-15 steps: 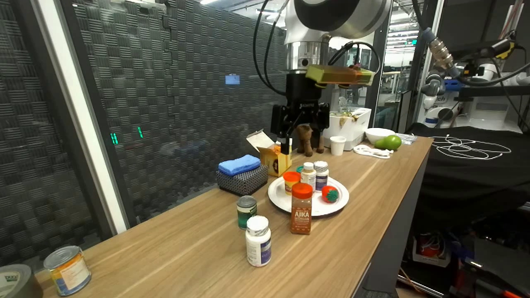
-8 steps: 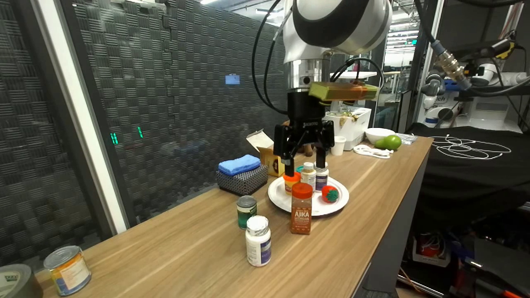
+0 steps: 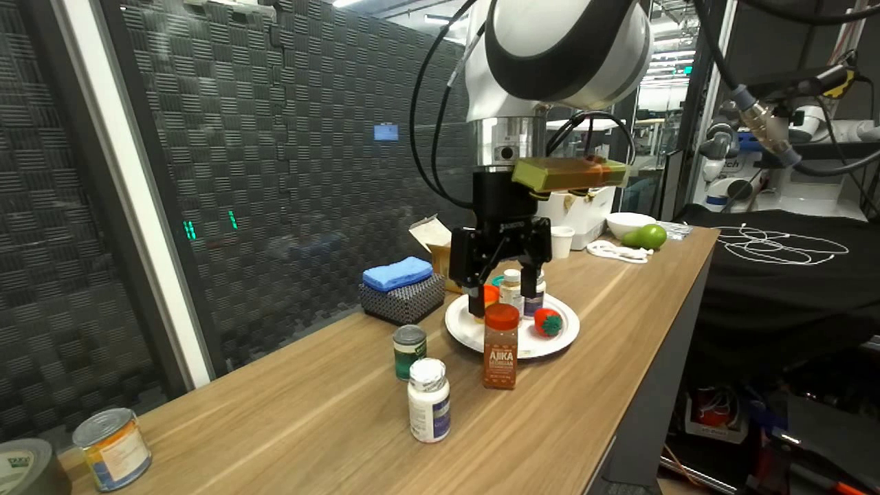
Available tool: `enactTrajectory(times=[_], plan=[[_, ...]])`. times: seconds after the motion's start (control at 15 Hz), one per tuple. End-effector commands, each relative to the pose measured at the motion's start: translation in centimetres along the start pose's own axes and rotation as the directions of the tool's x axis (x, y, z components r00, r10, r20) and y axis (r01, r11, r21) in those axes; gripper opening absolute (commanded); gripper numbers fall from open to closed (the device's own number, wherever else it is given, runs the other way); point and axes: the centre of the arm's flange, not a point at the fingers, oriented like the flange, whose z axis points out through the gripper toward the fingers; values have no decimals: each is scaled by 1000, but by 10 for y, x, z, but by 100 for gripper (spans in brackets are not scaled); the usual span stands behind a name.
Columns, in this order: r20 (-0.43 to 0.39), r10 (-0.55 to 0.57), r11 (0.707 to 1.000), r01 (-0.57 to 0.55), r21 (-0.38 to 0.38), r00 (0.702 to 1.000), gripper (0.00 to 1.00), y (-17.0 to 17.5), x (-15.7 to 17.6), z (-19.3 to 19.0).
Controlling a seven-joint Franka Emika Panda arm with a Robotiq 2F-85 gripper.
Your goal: Put the bottles on the white tray
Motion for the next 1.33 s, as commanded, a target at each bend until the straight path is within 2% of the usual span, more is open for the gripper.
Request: enactTrajectory(times=[0.0, 0.07, 0.13, 0.27, 0.33, 0.4, 0.67, 0.87, 1.0, 1.27], plan=[[-30, -21, 1000, 21, 3, 999, 100, -7, 1, 7], [-35, -20, 1000, 20, 2, 999, 95, -8, 1, 10], [-38, -18, 1000, 18, 1, 999, 75, -8, 2, 11], [-47, -13, 1000, 13, -2, 999, 70, -7, 3, 13], [-50, -12, 1000, 12, -3, 999, 64, -6, 3, 14], [-53, -9, 1000, 9, -7, 999, 53, -5, 3, 14], [-67, 2, 1000, -3, -18, 998, 24, 0, 1, 12], [-72, 3, 1000, -4, -7, 997, 24, 5, -4, -3], [-126, 25, 1000, -27, -14, 992, 24, 14, -8, -25], [-129, 53, 999, -52, 5, 990, 24, 36, -9, -52]])
